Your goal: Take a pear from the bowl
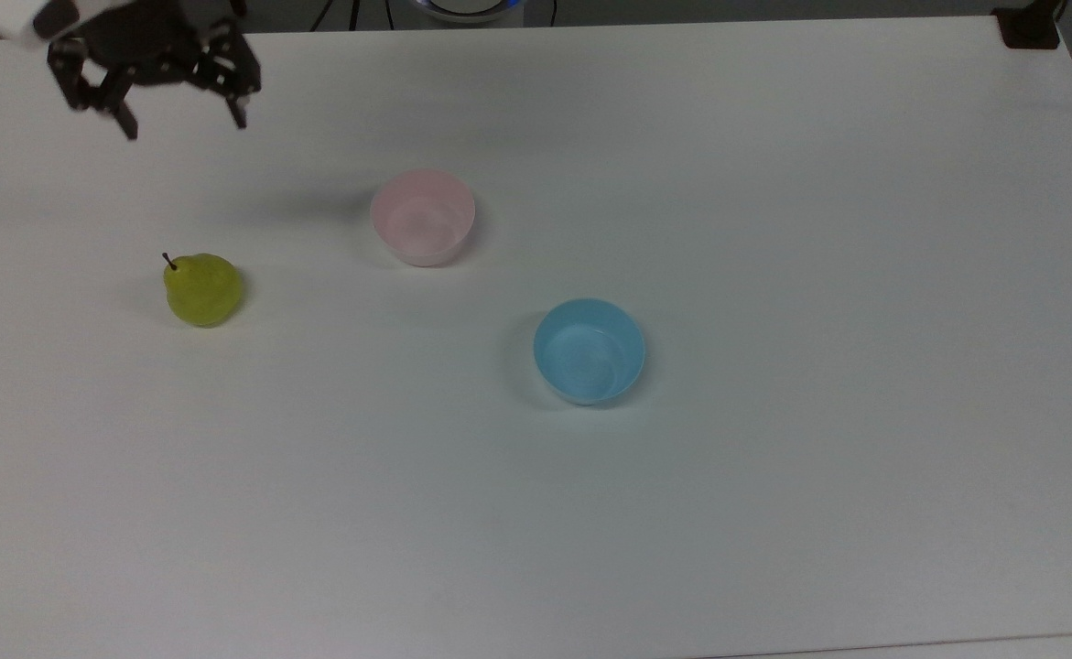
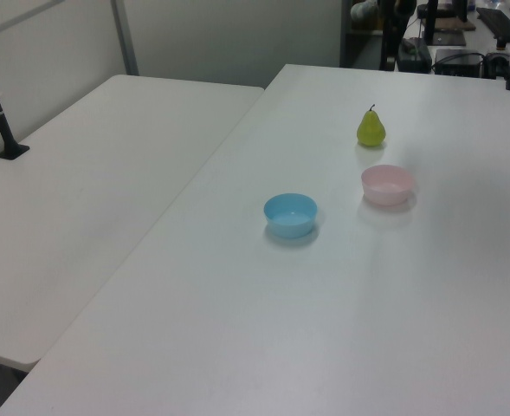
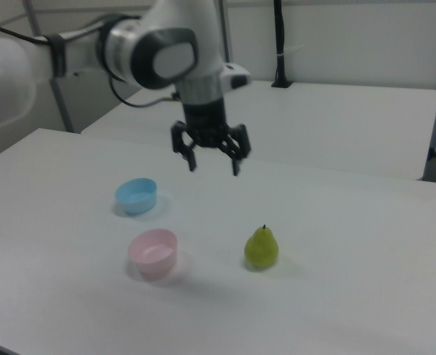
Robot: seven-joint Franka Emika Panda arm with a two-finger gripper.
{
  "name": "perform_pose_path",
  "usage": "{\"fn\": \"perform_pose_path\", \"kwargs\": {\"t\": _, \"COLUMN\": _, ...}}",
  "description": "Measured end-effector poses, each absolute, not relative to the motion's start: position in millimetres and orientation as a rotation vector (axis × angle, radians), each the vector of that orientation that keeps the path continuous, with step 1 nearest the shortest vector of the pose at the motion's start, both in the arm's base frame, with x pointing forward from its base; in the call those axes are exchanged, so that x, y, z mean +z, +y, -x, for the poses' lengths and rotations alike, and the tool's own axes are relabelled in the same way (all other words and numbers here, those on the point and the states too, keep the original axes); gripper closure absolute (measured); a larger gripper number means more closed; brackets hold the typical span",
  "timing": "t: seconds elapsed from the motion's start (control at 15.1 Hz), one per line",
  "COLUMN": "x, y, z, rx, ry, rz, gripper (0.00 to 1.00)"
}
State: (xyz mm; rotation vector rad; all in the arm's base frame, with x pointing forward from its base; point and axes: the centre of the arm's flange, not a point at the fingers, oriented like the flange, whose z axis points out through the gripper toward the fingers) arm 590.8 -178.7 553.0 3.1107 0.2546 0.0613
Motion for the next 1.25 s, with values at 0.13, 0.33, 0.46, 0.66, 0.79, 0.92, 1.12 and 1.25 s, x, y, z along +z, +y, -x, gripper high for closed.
{"fn": "perform_pose_path", "kwargs": {"t": 0.13, "x": 575.9, "y": -146.5, "z": -581.5, "rx": 0.041, "ry": 0.197, "rz": -3.126, "gripper": 0.0}}
{"fn": "perform_pose_path", "kwargs": {"t": 0.33, "x": 595.7, "y": -98.5, "z": -572.7, "rx": 0.005, "ry": 0.132, "rz": -3.138, "gripper": 0.0}}
{"fn": "perform_pose_path", "kwargs": {"t": 0.46, "x": 606.3, "y": -67.4, "z": -567.2, "rx": -0.009, "ry": 0.097, "rz": -3.143, "gripper": 0.0}}
{"fn": "perform_pose_path", "kwargs": {"t": 0.66, "x": 617.2, "y": -15.5, "z": -565.6, "rx": 0.021, "ry": 0.1, "rz": -3.144, "gripper": 0.0}}
{"fn": "perform_pose_path", "kwargs": {"t": 0.79, "x": 618.5, "y": -7.0, "z": -572.1, "rx": 0.114, "ry": 0.118, "rz": -3.15, "gripper": 0.0}}
{"fn": "perform_pose_path", "kwargs": {"t": 0.92, "x": 613.0, "y": -4.7, "z": -575.7, "rx": 0.15, "ry": 0.125, "rz": -3.152, "gripper": 0.0}}
{"fn": "perform_pose_path", "kwargs": {"t": 1.12, "x": 609.8, "y": -2.6, "z": -576.2, "rx": 0.15, "ry": 0.131, "rz": -3.152, "gripper": 0.0}}
{"fn": "perform_pose_path", "kwargs": {"t": 1.25, "x": 609.6, "y": -2.7, "z": -576.2, "rx": 0.149, "ry": 0.131, "rz": -3.152, "gripper": 0.0}}
